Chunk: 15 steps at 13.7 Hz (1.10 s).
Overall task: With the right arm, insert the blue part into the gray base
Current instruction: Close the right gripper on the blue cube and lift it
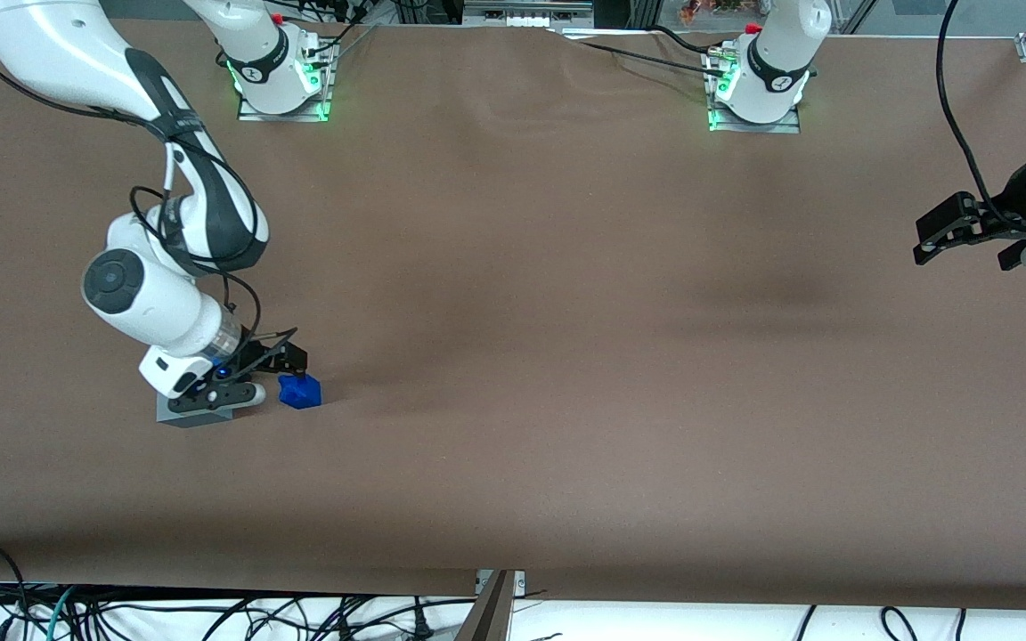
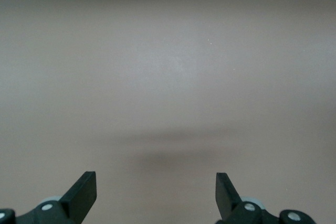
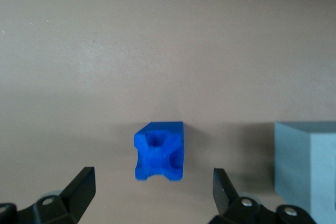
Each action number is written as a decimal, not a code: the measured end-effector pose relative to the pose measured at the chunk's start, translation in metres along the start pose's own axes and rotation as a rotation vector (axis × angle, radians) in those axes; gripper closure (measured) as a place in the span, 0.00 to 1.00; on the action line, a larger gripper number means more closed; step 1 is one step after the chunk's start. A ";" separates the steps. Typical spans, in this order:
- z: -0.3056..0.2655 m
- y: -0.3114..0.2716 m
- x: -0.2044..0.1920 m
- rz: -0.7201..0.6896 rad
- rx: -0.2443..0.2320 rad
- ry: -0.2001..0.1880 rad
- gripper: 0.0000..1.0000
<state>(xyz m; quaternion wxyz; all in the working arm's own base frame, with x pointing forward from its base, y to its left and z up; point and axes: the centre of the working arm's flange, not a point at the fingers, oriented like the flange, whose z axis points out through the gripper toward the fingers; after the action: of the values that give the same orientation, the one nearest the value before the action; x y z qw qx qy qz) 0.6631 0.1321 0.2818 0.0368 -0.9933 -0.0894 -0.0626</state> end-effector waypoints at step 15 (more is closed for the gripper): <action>0.052 -0.001 -0.002 -0.047 -0.010 0.019 0.49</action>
<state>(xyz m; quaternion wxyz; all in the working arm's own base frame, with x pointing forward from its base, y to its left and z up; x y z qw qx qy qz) 0.6670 0.1375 0.2299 0.0312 -0.9905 -0.1123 -0.0734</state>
